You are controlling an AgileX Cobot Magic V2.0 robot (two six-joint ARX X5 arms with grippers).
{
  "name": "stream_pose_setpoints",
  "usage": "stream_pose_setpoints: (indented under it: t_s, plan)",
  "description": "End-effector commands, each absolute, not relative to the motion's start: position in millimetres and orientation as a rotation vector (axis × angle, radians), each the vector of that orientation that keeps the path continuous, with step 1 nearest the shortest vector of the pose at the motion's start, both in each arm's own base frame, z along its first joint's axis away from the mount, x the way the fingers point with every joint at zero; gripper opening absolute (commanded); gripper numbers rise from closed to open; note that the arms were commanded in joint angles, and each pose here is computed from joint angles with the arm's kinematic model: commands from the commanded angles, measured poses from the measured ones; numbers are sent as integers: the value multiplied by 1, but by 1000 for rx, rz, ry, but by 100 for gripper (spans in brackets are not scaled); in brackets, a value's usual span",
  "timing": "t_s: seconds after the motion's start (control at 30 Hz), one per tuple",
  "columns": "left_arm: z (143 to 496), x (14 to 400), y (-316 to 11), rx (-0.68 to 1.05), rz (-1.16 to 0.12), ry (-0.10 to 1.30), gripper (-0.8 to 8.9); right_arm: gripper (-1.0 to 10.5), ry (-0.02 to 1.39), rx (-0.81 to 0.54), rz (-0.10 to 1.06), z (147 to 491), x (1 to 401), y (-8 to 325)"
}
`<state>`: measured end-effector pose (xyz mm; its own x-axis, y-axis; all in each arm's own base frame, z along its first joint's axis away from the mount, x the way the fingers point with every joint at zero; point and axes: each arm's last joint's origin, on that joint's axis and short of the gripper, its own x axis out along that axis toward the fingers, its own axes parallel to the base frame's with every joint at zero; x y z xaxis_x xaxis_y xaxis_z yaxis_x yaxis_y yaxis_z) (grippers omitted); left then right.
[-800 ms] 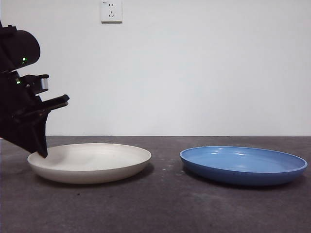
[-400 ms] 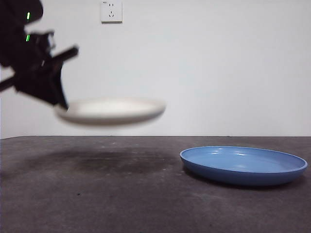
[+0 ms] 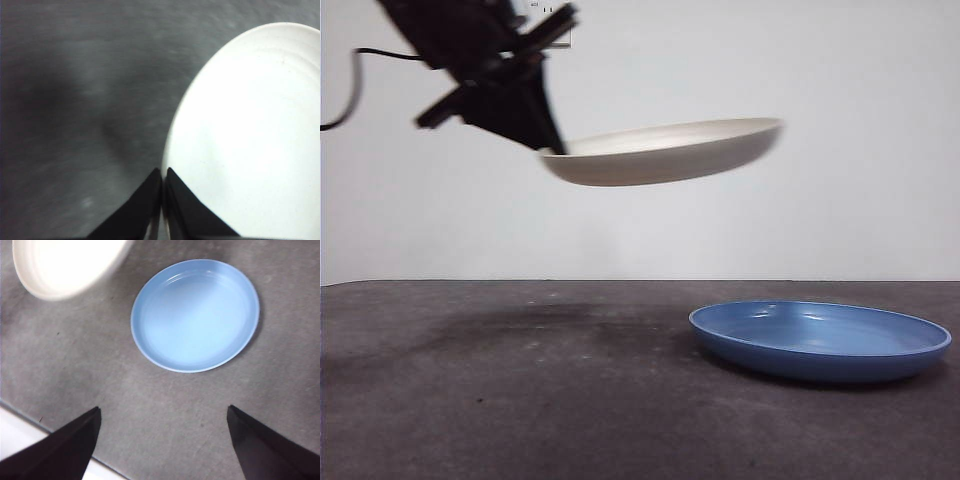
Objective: Pick up the white plate, put it on the blue plate, put it on desk
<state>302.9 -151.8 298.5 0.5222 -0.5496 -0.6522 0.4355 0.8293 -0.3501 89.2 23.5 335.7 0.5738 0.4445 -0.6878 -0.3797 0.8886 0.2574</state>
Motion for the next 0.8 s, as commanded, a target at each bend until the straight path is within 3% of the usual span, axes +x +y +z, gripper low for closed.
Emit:
stream_pose_setpoints:
  t_s: [0.03,0.47,0.8]
  plan:
    - [290,312,-172,-147,-606,858,9,404,785,96,478,348,87,23]
    - [243,345,-255,-88,-670,969,9,404,655,104,465,383,69,20]
    - [211,357,-283,-43,-659,1028,9,404,648,103,455,385,67,20]
